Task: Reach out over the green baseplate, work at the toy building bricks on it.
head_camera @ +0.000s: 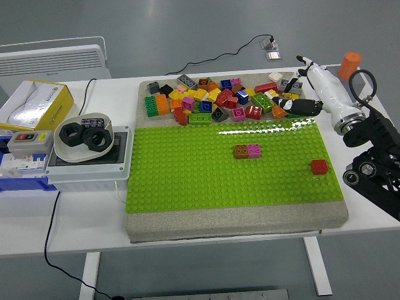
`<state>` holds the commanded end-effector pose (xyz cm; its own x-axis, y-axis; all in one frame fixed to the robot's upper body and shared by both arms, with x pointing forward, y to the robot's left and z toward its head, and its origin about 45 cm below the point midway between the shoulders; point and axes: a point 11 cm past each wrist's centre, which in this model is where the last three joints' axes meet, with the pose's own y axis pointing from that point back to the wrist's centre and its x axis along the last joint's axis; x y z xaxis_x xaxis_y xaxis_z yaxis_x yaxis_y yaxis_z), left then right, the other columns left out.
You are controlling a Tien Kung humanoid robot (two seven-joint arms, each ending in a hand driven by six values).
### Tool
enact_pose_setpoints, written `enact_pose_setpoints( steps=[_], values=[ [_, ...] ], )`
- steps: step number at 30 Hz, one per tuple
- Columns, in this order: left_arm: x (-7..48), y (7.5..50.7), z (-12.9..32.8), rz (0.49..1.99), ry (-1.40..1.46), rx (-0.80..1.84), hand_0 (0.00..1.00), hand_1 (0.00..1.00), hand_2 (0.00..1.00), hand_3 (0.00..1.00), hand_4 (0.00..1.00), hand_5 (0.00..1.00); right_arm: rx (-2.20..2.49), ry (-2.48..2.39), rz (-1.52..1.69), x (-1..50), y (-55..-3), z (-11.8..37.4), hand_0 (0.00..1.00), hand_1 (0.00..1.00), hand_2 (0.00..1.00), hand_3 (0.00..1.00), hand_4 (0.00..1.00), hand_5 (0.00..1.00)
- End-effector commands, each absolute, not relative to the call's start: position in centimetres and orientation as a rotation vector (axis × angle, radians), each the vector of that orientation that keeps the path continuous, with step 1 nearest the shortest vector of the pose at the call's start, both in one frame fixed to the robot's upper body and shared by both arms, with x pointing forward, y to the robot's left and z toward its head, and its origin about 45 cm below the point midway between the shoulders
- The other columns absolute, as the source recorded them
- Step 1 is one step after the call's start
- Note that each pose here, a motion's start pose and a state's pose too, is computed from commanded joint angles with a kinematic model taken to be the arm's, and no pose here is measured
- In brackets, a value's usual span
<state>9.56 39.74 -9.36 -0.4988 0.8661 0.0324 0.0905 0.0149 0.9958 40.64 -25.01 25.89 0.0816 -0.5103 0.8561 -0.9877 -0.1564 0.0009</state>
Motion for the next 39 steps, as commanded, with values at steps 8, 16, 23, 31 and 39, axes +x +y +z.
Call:
enact_pose_setpoints(
  steps=[8,16,23,31,39],
  values=[
    [9.6,39.7,-9.4,1.547,1.655,0.991,0.713,0.629,0.653,0.844,0.998,0.998,1.72,-1.485,0.986,40.8,-25.3,26.0,0.998,0.993,0.998,0.998,0.919,0.242],
    [9.7,39.8,-9.3,1.551,1.654,0.988,0.714,0.63,0.653,0.844,0.998,0.998,1.652,-1.414,0.964,40.3,-26.9,25.5,0.998,0.975,0.971,0.746,0.922,0.269],
    [9.7,39.9,-9.3,1.557,1.652,0.979,0.714,0.63,0.653,0.844,0.998,0.998,1.524,-1.199,0.909,38.1,-29.7,25.0,0.998,0.979,0.976,0.655,0.841,0.189],
    [9.7,39.9,-9.3,1.558,1.654,0.977,0.714,0.629,0.653,0.844,0.998,0.998,1.46,-1.017,0.898,36.1,-31.7,23.5,0.998,0.982,0.994,0.686,0.74,0.031],
    [9.7,39.8,-9.3,1.556,1.654,0.98,0.714,0.63,0.653,0.844,0.998,0.998,1.482,-1.014,0.894,35.4,-32.0,21.6,0.998,0.982,0.998,0.906,0.762,0.033]
  ],
)
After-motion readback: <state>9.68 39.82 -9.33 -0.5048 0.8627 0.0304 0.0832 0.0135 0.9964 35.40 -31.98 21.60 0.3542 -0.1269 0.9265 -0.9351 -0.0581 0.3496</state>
